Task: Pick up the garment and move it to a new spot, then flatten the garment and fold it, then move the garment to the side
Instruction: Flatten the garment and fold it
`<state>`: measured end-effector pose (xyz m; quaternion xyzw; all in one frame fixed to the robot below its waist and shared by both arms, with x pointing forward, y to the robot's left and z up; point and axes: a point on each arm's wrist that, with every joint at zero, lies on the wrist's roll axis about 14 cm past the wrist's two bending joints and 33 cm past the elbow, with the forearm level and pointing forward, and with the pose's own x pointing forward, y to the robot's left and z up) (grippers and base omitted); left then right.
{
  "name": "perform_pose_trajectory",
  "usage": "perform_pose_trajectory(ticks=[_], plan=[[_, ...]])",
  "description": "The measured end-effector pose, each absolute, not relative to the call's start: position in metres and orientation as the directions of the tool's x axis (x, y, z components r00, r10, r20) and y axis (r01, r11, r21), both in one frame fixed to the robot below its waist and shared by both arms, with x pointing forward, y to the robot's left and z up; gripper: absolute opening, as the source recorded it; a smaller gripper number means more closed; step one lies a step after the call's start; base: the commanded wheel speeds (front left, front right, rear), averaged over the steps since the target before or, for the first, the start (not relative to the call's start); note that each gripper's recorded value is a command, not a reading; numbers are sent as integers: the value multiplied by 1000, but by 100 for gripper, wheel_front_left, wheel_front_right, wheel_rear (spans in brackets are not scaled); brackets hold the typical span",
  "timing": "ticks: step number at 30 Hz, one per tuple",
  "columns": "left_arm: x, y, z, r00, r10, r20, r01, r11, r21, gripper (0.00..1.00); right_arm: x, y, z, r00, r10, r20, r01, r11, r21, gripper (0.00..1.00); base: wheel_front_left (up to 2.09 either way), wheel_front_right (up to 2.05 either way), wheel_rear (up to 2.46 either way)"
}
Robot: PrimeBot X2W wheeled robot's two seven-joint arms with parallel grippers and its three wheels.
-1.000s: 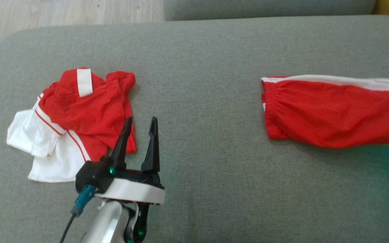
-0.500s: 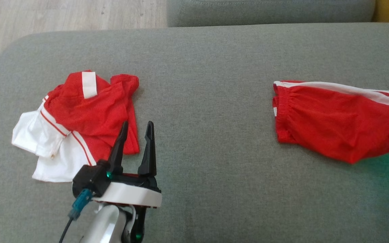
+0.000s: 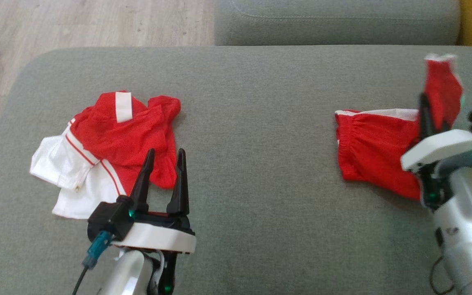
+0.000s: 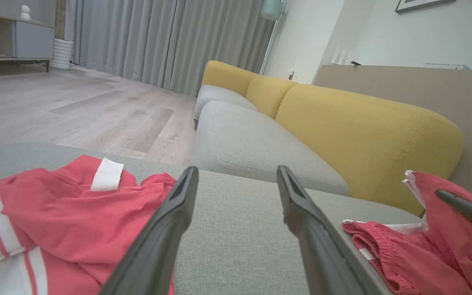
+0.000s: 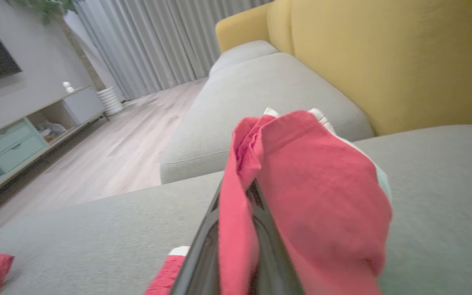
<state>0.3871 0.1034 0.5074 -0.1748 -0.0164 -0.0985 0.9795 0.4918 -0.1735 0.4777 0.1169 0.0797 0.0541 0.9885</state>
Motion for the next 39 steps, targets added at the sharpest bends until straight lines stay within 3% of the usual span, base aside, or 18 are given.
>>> perform_pose_trajectory(ticks=[8, 17, 18, 19, 23, 28, 35, 39], plan=[[383, 115, 504, 987, -155, 54, 164, 930, -329, 100, 486, -103, 470, 944, 288, -164, -239, 935, 264, 0, 0, 0, 0], [383, 119, 500, 989, -141, 43, 148, 932, -330, 100, 460, -82, 423, 877, 362, -315, -310, 929, 204, 0, 0, 0, 0], [384, 119, 500, 989, -143, 43, 149, 932, -330, 100, 457, -82, 418, 868, 366, -335, -315, 928, 198, 7, 0, 0, 0], [384, 118, 500, 988, -146, 42, 152, 932, -330, 100, 454, -81, 414, 860, 371, -350, -324, 928, 186, 100, 0, 0, 0], [386, 112, 501, 985, -164, 47, 171, 929, -329, 100, 444, -69, 413, 844, 400, -358, -352, 916, 193, 100, 0, 0, 0], [389, 102, 506, 979, -194, 63, 204, 924, -324, 100, 454, -89, 442, 907, 347, -239, -296, 928, 224, 100, 0, 0, 0], [394, 83, 521, 964, -243, 108, 266, 908, -323, 100, 469, -174, 516, 987, 158, 1, -156, 974, 164, 100, 0, 0, 0], [396, 69, 528, 951, -280, 129, 308, 895, -322, 100, 456, -220, 551, 991, 55, 121, -66, 994, 86, 100, 0, 0, 0]])
